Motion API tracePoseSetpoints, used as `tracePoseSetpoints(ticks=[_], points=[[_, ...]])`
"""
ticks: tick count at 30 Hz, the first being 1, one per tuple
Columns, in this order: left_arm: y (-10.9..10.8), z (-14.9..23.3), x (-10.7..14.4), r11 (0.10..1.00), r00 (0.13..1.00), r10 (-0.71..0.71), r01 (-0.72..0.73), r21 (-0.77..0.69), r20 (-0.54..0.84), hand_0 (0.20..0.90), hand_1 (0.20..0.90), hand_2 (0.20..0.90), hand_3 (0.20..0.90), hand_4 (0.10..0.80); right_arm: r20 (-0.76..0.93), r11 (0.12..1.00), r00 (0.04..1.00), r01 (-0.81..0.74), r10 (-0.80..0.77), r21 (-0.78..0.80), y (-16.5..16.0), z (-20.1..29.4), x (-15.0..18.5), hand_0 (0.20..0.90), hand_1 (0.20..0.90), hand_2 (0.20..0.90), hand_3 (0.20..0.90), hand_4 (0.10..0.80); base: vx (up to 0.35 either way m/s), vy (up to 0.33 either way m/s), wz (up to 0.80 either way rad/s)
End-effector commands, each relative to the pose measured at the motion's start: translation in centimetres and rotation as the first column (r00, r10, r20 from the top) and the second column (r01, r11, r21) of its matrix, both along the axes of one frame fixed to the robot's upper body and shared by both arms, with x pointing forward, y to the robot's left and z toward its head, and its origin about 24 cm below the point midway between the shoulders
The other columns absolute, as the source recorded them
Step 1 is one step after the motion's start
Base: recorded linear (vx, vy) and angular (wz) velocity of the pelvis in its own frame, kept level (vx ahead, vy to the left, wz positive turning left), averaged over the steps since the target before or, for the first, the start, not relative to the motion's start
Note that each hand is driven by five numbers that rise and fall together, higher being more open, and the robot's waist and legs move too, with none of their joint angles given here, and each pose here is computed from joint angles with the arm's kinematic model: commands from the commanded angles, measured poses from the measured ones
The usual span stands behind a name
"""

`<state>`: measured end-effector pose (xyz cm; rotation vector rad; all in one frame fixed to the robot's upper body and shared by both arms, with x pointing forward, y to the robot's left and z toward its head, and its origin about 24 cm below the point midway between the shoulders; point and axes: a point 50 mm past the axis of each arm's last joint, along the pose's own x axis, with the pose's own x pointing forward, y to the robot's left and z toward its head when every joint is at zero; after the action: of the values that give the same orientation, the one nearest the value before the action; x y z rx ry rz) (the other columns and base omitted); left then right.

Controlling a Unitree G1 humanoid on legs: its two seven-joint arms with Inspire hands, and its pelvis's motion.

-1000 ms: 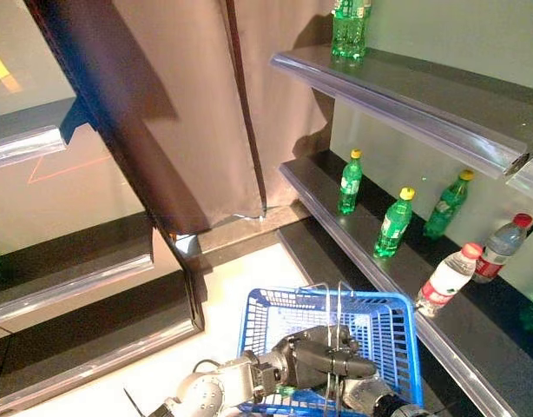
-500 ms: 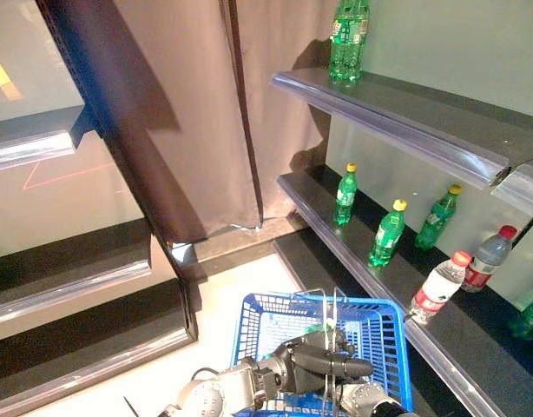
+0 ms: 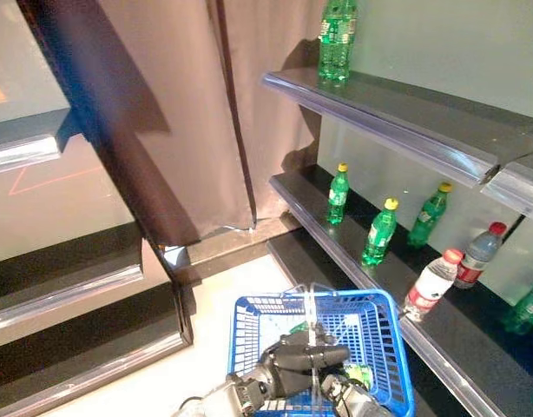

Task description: Pick up the drink and place into the basket.

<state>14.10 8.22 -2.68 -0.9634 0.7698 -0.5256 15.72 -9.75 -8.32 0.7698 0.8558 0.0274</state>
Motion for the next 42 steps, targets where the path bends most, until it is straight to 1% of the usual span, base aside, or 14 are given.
tracePoseSetpoints(ticks=[1, 7, 9, 10, 12, 17, 20, 22, 26, 29, 30, 36, 40, 42], points=[[-0.5, 6.5, 0.9, 0.944, 0.957, 0.142, -0.055, -0.325, 0.251, 0.3, 0.3, 0.3, 0.2, 0.1, 0.293, 0.994, 0.956, -0.035, 0.002, 0.108, 0.2, 5.2, 3.2, 0.9, 0.9, 0.9, 0.9, 0.8, -0.037, -0.028, -0.07], [2.7, 6.8, 0.9, 0.936, 0.923, 0.251, -0.154, -0.318, 0.293, 0.3, 0.3, 0.3, 0.2, 0.1, 0.415, 0.999, 0.91, -0.027, 0.009, 0.037, -3.0, 6.7, 2.3, 0.9, 0.9, 0.9, 0.9, 0.8, -0.017, -0.028, -0.05], [3.4, 6.9, 1.0, 0.934, 0.921, 0.267, -0.175, -0.311, 0.283, 0.3, 0.3, 0.3, 0.2, 0.1, 0.484, 0.995, 0.875, -0.019, -0.03, 0.096, -3.4, 7.8, 2.3, 0.9, 0.9, 0.9, 0.9, 0.8, -0.003, -0.025, -0.02], [3.4, 6.9, 1.0, 0.934, 0.921, 0.267, -0.175, -0.311, 0.283, 0.3, 0.3, 0.3, 0.2, 0.1, 0.484, 0.995, 0.875, -0.019, -0.03, 0.096, -3.4, 7.8, 2.3, 0.9, 0.9, 0.9, 0.9, 0.8, 0.0, 0.0, 0.0], [4.0, 6.7, 1.2, 0.935, 0.926, 0.276, -0.197, -0.296, 0.257, 0.3, 0.3, 0.3, 0.2, 0.1, 0.581, 0.987, 0.81, -0.026, -0.074, 0.161, -4.0, 9.4, 2.5, 0.9, 0.9, 0.9, 0.9, 0.8, 0.0, 0.0, 0.0], [4.2, 6.1, 1.1, 0.934, 0.931, 0.284, -0.215, -0.284, 0.229, 0.3, 0.3, 0.3, 0.2, 0.1, 0.674, 0.966, 0.722, -0.026, -0.159, 0.257, -4.6, 11.0, 2.4, 0.9, 0.9, 0.9, 0.9, 0.8, 0.0, 0.0, 0.0], [4.3, 6.1, 1.2, 0.931, 0.929, 0.296, -0.229, -0.285, 0.222, 0.3, 0.3, 0.3, 0.2, 0.1, 0.737, 0.933, 0.629, -0.05, -0.248, 0.357, -5.0, 12.4, 2.4, 0.9, 0.9, 0.9, 0.9, 0.8, 0.0, 0.0, 0.0], [4.3, 6.1, 1.3, 0.931, 0.929, 0.3, -0.236, -0.279, 0.216, 0.3, 0.3, 0.3, 0.2, 0.1, 0.781, 0.908, 0.556, -0.106, -0.283, 0.405, -4.9, 13.5, 2.3, 0.9, 0.9, 0.9, 0.9, 0.8, 0.0, 0.0, 0.0], [4.7, 5.7, 1.4, 0.934, 0.925, 0.319, -0.269, -0.237, 0.207, 0.3, 0.3, 0.3, 0.2, 0.1, 0.832, 0.874, 0.461, -0.208, -0.308, 0.439, -4.4, 14.9, 1.9, 0.9, 0.9, 0.9, 0.9, 0.8, 0.0, 0.0, 0.0], [5.5, 5.1, 1.6, 0.93, 0.909, 0.359, -0.33, -0.16, 0.212, 0.3, 0.3, 0.3, 0.2, 0.1, 0.867, 0.857, 0.393, -0.282, -0.307, 0.431, -4.0, 15.9, 1.6, 0.9, 0.9, 0.9, 0.9, 0.8, -0.034, -0.009, 0.0], [5.7, 5.0, 1.7, 0.928, 0.904, 0.368, -0.344, -0.141, 0.219, 0.3, 0.3, 0.3, 0.2, 0.1, 0.873, 0.859, 0.385, -0.288, -0.3, 0.423, -3.9, 16.0, 1.6, 0.9, 0.9, 0.9, 0.9, 0.8, -0.086, -0.034, -0.01], [8.0, 4.1, 2.1, 0.889, 0.866, 0.443, -0.457, 0.008, 0.233, 0.3, 0.3, 0.3, 0.2, 0.1, 0.939, 0.901, 0.289, -0.331, -0.188, 0.282, -4.1, 16.9, 1.6, 0.9, 0.9, 0.9, 0.9, 0.8, -0.126, -0.058, -0.06], [9.7, 3.4, 2.5, 0.842, 0.836, 0.482, -0.525, 0.124, 0.262, 0.3, 0.3, 0.3, 0.2, 0.1, 0.97, 0.955, 0.22, -0.249, -0.104, 0.159, -5.5, 17.6, 2.2, 0.9, 0.9, 0.9, 0.9, 0.8, -0.155, -0.082, -0.13], [10.6, 3.0, 2.8, 0.811, 0.817, 0.507, -0.56, 0.17, 0.274, 0.3, 0.3, 0.3, 0.2, 0.1, 0.977, 0.978, 0.204, -0.181, -0.068, 0.106, -6.4, 18.1, 2.5, 0.9, 0.9, 0.9, 0.9, 0.8, -0.16, -0.073, -0.07]])
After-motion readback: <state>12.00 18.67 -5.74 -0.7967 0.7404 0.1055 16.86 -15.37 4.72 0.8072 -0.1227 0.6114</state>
